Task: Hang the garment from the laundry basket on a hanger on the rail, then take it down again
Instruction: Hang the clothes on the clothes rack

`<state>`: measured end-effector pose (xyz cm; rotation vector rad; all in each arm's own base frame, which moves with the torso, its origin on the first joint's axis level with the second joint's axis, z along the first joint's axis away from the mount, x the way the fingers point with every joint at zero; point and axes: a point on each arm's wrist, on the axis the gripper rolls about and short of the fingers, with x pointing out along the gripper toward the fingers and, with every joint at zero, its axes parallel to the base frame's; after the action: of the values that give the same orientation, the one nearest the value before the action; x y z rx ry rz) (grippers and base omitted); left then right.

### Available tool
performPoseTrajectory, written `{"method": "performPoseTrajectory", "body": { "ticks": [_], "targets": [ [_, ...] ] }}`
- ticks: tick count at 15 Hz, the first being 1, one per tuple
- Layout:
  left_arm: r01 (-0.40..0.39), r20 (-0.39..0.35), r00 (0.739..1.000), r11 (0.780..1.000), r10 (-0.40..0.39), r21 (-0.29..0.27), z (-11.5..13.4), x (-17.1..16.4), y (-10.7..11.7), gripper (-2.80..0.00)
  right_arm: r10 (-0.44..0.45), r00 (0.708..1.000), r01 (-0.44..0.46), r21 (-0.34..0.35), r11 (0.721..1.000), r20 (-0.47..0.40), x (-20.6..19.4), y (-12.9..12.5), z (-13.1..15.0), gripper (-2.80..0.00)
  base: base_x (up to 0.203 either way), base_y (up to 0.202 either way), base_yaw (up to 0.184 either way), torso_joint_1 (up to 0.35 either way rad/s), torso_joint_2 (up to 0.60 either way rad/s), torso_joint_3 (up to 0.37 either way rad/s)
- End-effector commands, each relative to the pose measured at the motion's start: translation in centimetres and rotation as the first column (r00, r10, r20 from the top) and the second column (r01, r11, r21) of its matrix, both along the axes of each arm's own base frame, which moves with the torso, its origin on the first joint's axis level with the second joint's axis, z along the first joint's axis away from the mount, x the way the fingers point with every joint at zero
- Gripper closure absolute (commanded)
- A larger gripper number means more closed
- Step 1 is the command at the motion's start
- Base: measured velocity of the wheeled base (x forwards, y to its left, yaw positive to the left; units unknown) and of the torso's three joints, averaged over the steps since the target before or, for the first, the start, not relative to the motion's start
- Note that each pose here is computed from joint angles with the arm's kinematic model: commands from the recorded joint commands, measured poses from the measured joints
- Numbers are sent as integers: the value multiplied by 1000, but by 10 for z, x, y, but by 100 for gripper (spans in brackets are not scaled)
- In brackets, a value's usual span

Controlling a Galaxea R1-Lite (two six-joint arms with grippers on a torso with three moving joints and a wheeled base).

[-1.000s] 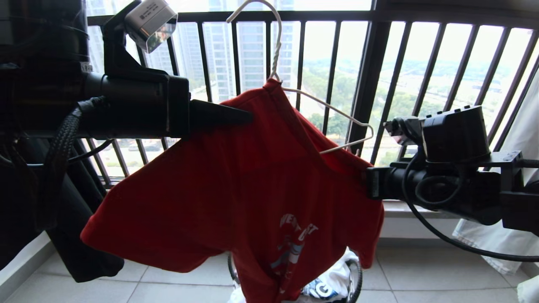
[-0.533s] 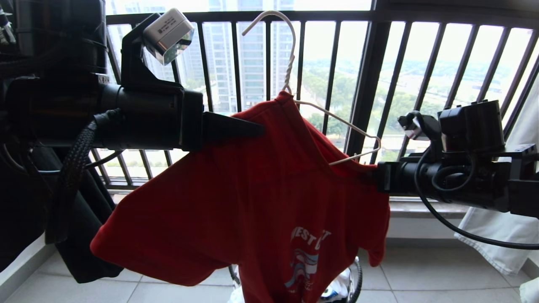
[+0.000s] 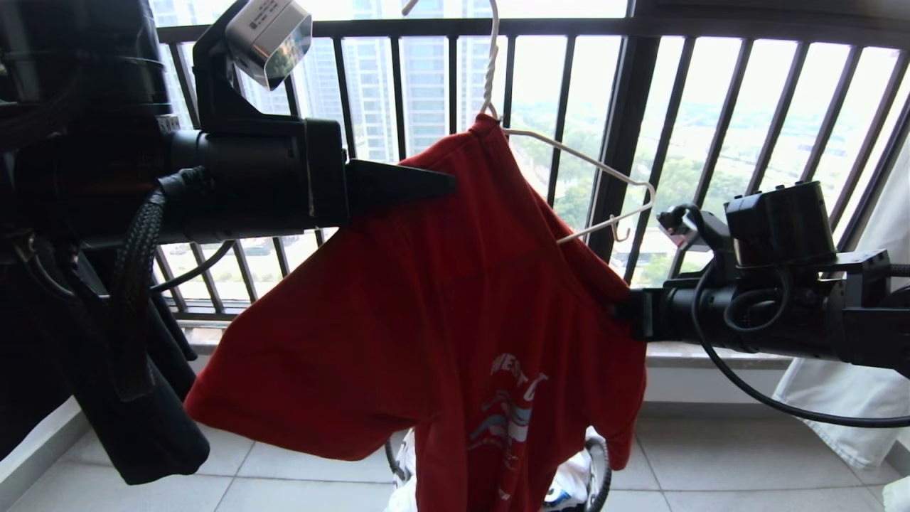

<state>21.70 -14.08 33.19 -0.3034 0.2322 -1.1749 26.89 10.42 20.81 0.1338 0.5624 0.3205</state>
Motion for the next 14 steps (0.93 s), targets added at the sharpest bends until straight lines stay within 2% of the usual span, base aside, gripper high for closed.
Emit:
{"method": "performPoseTrajectory", "body": {
  "ticks": [1,14],
  "targets": [
    [3,-3,1000,1000,-3,-4,0,-2,1,0,5,1000,-5,-7,1000,-26,5,4,-8,0,0,0,0,0,0,0],
    [31,-23,999,999,-31,14,-9,-2,-7,0,-113,993,112,32,993,29,25,-35,9,0,0,0,0,0,0,0]
  ]
}}
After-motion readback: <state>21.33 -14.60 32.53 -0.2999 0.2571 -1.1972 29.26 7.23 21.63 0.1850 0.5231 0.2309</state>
